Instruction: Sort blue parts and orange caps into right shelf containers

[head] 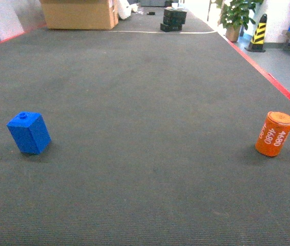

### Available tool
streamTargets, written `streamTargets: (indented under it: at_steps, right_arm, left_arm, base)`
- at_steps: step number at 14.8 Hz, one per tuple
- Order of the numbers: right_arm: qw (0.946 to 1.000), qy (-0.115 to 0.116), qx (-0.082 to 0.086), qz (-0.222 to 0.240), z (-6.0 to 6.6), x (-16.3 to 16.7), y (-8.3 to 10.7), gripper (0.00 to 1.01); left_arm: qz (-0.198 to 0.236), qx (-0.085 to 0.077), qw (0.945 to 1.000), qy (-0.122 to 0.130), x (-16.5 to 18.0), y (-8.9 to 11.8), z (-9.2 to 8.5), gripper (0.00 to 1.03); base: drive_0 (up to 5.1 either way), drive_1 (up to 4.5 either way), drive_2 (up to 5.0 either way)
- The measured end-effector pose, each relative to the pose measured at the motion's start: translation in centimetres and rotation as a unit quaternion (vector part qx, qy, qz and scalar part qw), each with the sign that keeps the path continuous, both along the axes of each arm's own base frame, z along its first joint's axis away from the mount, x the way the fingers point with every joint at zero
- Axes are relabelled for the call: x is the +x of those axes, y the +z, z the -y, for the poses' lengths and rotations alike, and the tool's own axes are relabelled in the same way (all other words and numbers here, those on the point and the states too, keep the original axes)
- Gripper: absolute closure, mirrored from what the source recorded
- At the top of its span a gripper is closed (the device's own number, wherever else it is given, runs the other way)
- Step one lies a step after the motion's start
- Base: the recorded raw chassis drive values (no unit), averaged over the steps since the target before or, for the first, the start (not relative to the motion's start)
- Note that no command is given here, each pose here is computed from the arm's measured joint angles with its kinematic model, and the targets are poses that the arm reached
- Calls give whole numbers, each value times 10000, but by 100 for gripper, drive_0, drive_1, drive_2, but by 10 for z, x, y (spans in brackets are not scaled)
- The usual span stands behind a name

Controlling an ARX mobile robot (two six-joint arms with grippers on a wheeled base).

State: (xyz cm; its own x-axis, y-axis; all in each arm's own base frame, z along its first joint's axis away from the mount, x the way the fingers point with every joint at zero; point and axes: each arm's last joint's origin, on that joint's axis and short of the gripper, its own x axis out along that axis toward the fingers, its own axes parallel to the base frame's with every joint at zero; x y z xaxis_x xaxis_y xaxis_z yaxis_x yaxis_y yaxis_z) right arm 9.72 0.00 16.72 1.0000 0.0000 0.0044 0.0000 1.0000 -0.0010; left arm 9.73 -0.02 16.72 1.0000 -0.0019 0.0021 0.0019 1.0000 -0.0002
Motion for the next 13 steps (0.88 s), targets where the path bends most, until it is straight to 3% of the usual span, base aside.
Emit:
streamTargets:
  at_steps: [6,8,10,11,13]
  right_arm:
    - [10000,0,0,0,0,0,0,3]
    - [9949,-386,-203,-914,0,9,-6,3]
    - [9925,-529,-178,-1087,4,33,-3,3]
    - [9933,-618,-164,-965,6,57,9,3]
    - [9938,-504,-132,-980,9,122,22,3]
  left_arm:
    - [2,0,10000,0,0,0,0,5]
    - [2,0,10000,0,0,0,0,5]
    - [2,0,10000,2,0,0,0,5]
    - [4,2,10000,0,0,0,0,5]
    - [4,0,10000,2,0,0,0,5]
  base:
    - [0,0,0]
    - [0,0,0]
    - [0,0,0]
    - [0,0,0]
    - [0,0,0]
